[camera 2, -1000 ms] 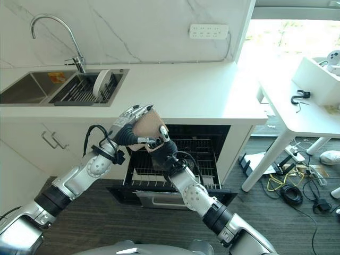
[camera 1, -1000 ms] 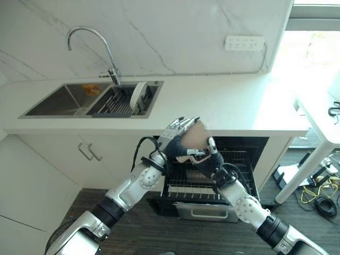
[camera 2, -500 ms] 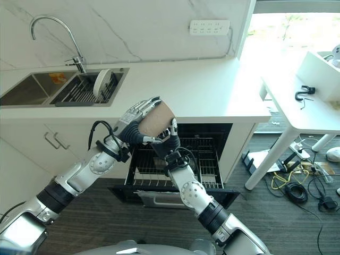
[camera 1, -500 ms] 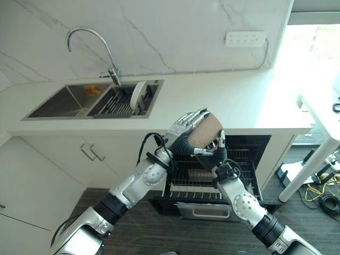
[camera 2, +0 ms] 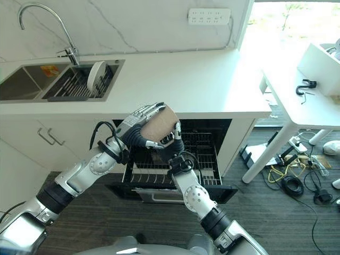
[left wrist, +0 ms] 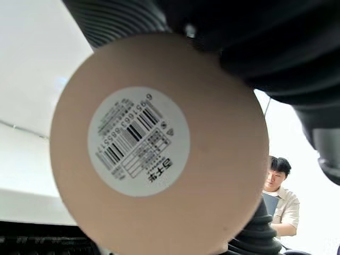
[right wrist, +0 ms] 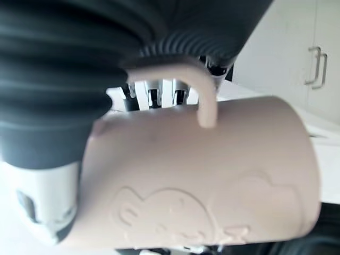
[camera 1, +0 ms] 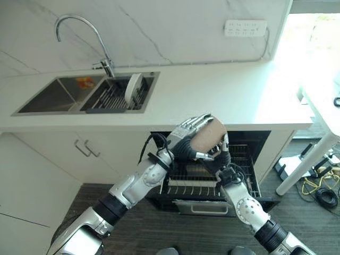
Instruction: Place the dishes in the dishwasher.
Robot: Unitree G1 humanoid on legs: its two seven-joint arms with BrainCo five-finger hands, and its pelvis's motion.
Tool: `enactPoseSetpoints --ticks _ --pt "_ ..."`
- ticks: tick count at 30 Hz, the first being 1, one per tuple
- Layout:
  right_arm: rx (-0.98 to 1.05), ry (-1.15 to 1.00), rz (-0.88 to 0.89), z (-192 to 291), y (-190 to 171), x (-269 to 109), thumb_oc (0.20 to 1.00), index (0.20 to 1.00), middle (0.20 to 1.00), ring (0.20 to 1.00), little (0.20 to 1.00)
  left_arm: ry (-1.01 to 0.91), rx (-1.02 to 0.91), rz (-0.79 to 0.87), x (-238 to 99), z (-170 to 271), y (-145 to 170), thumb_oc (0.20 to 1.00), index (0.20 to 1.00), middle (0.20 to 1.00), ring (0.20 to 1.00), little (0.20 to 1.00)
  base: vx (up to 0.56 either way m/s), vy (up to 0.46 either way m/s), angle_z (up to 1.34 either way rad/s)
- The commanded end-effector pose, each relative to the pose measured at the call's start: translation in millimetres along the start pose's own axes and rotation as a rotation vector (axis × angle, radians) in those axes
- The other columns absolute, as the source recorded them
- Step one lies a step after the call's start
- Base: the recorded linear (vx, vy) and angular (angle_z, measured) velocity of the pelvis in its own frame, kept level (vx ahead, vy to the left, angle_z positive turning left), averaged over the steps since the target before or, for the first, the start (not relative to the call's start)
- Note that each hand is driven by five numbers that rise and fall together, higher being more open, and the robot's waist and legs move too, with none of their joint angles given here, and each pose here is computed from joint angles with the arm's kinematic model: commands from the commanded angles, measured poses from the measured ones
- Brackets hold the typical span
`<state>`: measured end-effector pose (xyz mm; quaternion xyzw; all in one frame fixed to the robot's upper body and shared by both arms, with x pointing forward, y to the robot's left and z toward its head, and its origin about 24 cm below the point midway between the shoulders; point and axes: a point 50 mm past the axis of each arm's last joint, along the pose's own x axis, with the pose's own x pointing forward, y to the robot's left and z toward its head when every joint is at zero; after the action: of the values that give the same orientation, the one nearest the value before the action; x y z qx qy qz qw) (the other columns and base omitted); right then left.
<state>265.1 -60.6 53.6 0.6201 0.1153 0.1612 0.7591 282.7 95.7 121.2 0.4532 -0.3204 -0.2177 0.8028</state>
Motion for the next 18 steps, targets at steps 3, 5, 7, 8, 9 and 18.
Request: enactPoseSetpoints --ticks 3,5,7,8,9,18 --pt "0.04 -0.012 0.355 -6 68 16 0.2 0.2 0.2 0.2 0.2 -0.097 0.045 -0.061 -3 7 -4 1.0 1.0 1.0 1.0 1.0 0.0 0.0 0.0" --pt "0.04 -0.023 0.34 -3 61 15 0.2 0.2 0.2 0.2 0.2 -0.094 0.05 -0.059 -5 6 -5 1.0 1.0 1.0 1.0 1.0 0.0 0.0 0.0" --pt "0.045 -0.035 0.325 0 55 13 0.2 0.2 0.2 0.2 0.2 -0.089 0.054 -0.058 -7 4 -5 1.0 1.0 1.0 1.0 1.0 0.0 0.0 0.0" --pt "0.045 -0.039 0.321 0 53 13 0.2 0.2 0.2 0.2 0.2 -0.087 0.056 -0.059 -7 3 -5 1.0 1.0 1.0 1.0 1.0 0.0 0.0 0.0" --pt "0.048 -0.043 0.314 2 51 12 0.2 0.2 0.2 0.2 0.2 -0.084 0.058 -0.061 -8 2 -5 1.0 1.0 1.0 1.0 1.0 0.0 0.0 0.0" --pt "0.076 -0.118 0.224 16 19 -2 0.2 0.2 0.2 0.2 0.2 -0.064 0.057 -0.078 -18 -3 -7 1.0 1.0 1.0 1.0 1.0 0.01 -0.008 -0.01"
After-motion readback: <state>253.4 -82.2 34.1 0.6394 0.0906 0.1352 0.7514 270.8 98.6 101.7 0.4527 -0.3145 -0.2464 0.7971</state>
